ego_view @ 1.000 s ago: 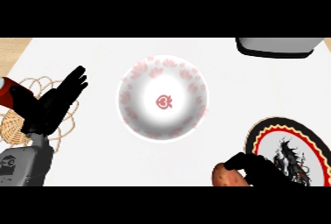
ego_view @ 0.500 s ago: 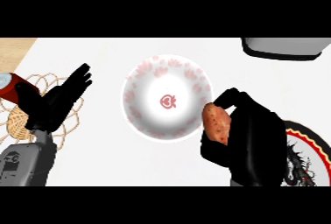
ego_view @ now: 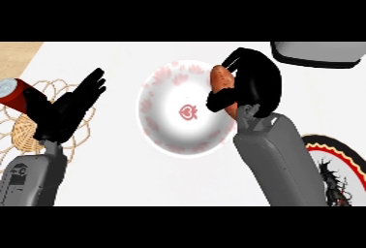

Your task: Pick the sweet potato from the plate and place it in the bowl

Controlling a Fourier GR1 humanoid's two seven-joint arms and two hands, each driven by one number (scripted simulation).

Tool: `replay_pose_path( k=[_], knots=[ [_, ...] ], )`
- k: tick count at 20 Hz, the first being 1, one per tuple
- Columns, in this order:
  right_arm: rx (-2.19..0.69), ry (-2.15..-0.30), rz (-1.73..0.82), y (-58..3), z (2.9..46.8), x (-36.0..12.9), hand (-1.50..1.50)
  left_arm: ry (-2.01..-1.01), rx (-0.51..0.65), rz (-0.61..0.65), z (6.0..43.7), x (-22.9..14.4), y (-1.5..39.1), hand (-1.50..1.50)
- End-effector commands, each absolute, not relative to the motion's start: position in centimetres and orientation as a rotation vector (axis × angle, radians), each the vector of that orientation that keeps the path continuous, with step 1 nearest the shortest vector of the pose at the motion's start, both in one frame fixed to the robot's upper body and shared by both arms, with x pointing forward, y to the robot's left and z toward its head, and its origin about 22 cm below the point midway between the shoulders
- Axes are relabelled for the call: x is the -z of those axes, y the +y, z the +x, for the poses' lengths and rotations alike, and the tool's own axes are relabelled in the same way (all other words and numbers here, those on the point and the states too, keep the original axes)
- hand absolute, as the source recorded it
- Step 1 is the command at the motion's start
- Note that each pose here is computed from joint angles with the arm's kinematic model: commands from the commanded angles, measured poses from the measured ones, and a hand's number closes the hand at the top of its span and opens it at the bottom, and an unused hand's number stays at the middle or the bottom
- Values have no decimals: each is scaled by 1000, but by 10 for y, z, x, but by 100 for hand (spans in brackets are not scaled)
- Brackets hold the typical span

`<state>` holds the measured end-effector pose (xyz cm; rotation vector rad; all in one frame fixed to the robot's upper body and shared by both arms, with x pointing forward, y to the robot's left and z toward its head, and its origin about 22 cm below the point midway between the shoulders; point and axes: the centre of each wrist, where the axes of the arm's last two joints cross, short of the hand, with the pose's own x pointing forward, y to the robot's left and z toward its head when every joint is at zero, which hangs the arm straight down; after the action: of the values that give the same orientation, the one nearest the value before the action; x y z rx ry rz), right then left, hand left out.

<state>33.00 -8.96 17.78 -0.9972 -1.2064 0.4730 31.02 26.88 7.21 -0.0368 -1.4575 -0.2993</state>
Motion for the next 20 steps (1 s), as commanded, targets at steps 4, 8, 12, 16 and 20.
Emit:
replay_pose_path(
  k=[4,8,12,16,20],
  knots=[
    [-90,-1165,-762,-107,378,-167,-150,-1462,283,-43,317,-72,264,0],
    [-56,-1288,-799,-88,397,-149,-150,-1459,307,-26,317,-74,269,0],
    [-39,-1326,-833,-76,416,-145,-150,-1451,273,-41,311,-71,259,0],
    [34,-1392,-929,-66,427,-145,-150,-1447,267,-15,311,-73,283,0],
    [96,-1406,-969,-65,430,-144,-150,-1422,237,-3,302,-62,279,0]
  ],
)
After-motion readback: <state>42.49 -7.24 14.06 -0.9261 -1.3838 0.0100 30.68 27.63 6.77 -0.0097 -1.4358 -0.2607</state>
